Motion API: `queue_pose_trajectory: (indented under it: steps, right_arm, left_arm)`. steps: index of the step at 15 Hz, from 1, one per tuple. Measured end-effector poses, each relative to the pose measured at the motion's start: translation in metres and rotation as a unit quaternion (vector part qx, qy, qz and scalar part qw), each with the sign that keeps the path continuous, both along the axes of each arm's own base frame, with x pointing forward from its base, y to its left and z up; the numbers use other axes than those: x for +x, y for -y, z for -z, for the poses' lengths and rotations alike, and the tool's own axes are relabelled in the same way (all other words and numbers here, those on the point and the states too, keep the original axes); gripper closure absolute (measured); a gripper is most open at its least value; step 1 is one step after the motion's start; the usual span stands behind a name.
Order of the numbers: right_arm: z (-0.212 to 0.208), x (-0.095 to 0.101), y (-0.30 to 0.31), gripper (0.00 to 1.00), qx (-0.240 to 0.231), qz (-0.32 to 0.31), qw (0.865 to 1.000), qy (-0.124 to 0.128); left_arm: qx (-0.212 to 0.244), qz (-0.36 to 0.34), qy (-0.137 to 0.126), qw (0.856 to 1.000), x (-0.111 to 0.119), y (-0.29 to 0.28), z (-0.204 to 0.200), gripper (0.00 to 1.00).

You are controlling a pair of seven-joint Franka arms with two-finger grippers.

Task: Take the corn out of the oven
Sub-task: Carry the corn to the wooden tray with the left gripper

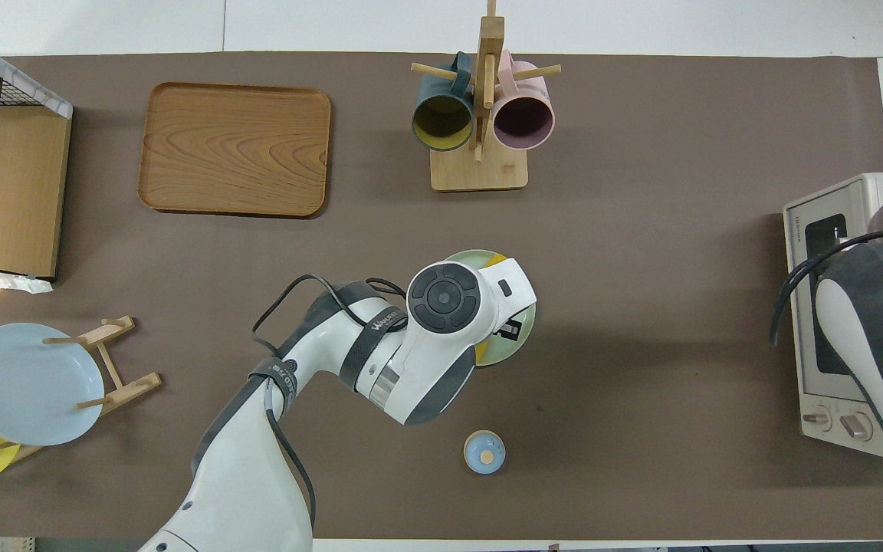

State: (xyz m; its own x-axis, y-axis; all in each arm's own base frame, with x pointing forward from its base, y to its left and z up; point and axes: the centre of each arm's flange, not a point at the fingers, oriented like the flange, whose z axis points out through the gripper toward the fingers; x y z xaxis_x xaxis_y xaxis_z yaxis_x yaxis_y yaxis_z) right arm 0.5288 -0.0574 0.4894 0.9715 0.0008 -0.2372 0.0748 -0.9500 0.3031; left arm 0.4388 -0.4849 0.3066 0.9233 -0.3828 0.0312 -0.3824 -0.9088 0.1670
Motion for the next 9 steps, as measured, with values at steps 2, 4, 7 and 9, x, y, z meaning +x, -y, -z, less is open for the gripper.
queue_pose_trajectory:
  steps: [2, 4, 7, 9]
  right_arm:
    - [-0.033, -0.007, -0.009, 0.99, 0.008, -0.008, 1.0, 0.004]
    - [-0.067, -0.009, -0.023, 0.99, 0.056, -0.003, 0.998, 0.025]
    - [-0.091, -0.008, -0.036, 0.99, 0.106, 0.002, 0.993, 0.048]
    - [-0.093, -0.006, -0.043, 0.96, 0.133, 0.008, 0.99, 0.052]
  left_arm:
    - [0.0, -0.007, 0.001, 1.0, 0.002, -0.001, -0.001, 0.46]
    - [-0.002, -0.012, 0.004, 1.0, 0.007, -0.003, -0.005, 0.46]
    - [-0.009, -0.039, 0.012, 0.999, 0.034, -0.024, -0.03, 0.46]
    - [-0.009, -0.067, 0.008, 0.998, 0.062, -0.057, -0.065, 0.46]
